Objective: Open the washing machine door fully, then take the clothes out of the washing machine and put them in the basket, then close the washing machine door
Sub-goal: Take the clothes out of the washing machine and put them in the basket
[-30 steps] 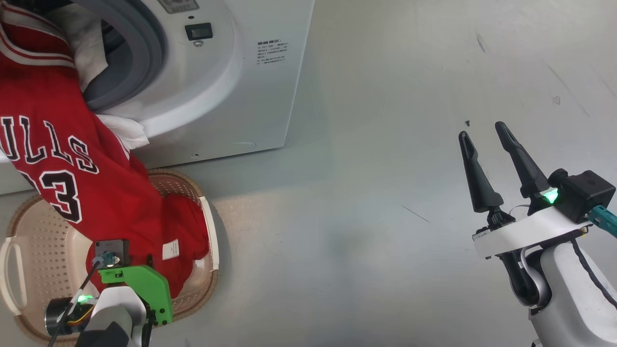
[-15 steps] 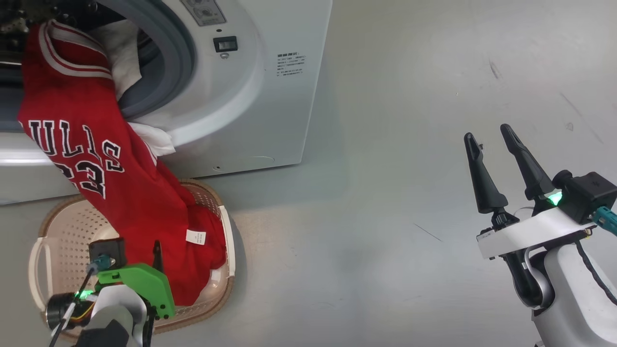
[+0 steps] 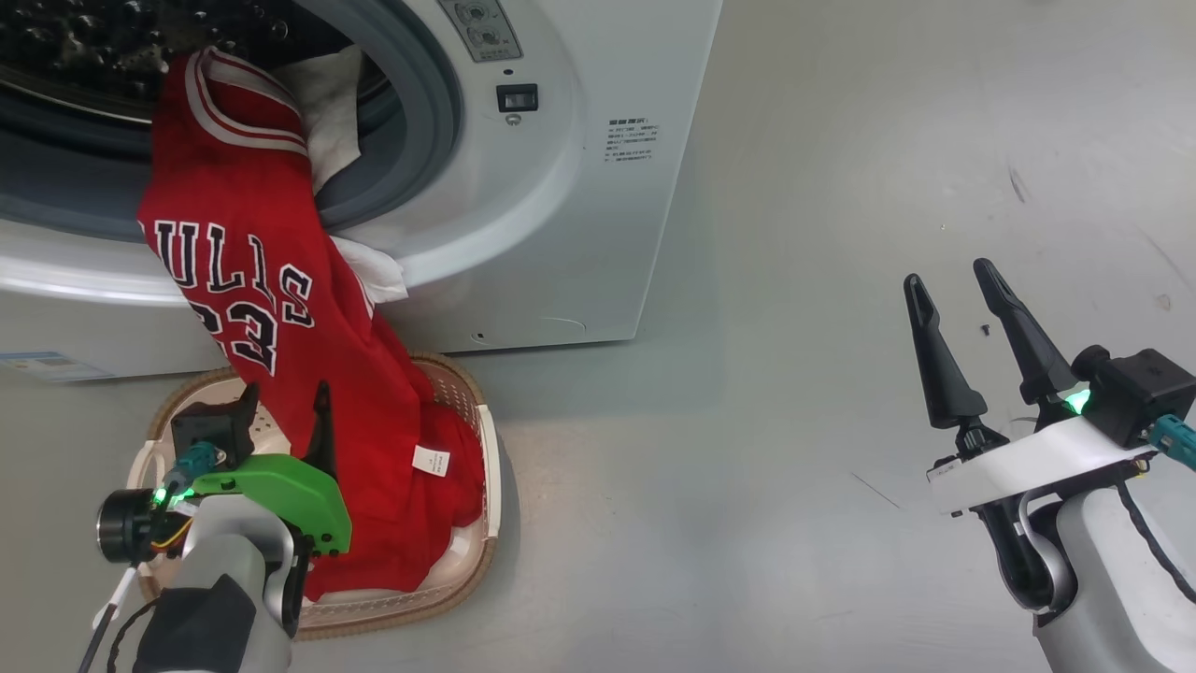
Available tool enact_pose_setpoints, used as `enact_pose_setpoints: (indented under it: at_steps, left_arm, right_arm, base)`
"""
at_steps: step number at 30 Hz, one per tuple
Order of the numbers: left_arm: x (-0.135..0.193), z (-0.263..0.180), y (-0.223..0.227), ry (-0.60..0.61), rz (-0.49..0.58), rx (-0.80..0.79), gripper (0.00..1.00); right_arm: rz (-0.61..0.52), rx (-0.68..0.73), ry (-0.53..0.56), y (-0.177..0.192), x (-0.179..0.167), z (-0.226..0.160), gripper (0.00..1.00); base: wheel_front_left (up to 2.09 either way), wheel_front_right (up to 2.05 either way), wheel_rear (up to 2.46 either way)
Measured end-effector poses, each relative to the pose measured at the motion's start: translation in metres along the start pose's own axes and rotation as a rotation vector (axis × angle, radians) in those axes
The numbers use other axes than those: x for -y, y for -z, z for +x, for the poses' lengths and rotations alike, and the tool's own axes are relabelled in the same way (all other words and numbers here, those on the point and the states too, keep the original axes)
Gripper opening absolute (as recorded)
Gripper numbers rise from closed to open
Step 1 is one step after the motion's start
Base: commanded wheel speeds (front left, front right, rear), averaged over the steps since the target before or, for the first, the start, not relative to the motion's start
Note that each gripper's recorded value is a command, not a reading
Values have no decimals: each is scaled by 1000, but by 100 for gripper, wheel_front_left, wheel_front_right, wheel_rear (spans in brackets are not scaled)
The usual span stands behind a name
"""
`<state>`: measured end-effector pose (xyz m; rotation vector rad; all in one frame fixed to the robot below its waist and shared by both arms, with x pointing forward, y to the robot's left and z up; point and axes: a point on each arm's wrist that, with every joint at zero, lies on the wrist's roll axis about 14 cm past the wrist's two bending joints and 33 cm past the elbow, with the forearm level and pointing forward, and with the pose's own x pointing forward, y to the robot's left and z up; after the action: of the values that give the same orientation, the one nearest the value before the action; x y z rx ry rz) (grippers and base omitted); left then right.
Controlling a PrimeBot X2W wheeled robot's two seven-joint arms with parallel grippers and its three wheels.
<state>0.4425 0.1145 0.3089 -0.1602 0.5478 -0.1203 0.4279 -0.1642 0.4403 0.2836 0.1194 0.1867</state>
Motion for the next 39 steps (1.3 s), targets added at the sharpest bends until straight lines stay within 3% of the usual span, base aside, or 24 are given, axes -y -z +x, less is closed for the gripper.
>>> enact_pose_setpoints:
  at_steps: [11,29,39]
  left_arm:
    - [11,-15,-79,51,19,262,100]
    - [22,-59,-99,89,19,399,100]
    - [23,-71,-90,82,11,395,100]
  right_arm:
    - [9,9,-33,-3,-14,-1,100]
    - [9,11,-54,-4,-24,-7,100]
    - [8,14,-50,-5,-23,-9,100]
  base:
    - [0,0,0]
    - [0,0,0]
    - [0,0,0]
